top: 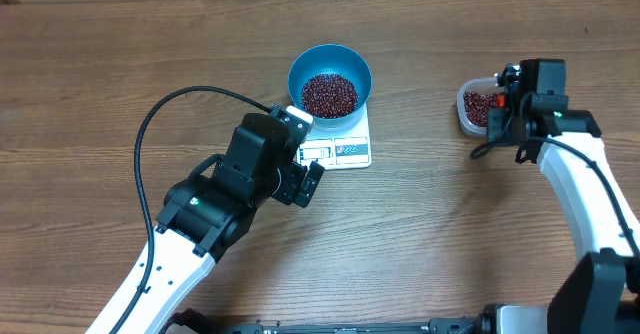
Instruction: Scoop item into bowl and weigh 150g on scale
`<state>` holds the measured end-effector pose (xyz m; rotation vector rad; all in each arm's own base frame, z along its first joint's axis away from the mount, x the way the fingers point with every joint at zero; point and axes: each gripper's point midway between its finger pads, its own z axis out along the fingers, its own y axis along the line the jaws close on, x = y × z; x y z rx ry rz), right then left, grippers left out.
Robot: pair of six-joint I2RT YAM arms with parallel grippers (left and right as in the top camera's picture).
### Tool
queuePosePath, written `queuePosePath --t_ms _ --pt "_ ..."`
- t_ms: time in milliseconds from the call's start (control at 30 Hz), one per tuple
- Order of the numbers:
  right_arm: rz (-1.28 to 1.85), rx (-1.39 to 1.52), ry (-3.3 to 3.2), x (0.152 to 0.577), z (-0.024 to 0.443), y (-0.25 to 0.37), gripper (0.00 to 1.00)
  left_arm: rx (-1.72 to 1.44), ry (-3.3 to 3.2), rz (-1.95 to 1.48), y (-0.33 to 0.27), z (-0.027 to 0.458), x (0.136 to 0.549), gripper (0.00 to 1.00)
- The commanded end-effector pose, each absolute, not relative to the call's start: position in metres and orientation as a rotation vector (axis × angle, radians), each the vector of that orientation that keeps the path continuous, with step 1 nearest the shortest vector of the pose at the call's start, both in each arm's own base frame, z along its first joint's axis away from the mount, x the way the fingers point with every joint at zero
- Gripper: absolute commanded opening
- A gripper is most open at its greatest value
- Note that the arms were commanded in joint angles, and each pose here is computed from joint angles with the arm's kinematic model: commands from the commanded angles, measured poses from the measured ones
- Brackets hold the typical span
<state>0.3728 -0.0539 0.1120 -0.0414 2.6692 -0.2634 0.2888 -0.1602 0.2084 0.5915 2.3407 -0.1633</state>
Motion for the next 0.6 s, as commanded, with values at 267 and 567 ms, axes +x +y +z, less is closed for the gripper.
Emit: queuePosePath --t_ms 267,567 --pt "-0.268 -0.044 2.623 0.386 0.114 -0.055 0.04 0.59 2.349 -0.157 -0.161 0.205 0.288 1.0" --pt "-0.252 -0.057 2.707 0.38 0.09 -0.054 0.04 0.589 2.349 -0.157 -0.161 0.205 0.289 1.0"
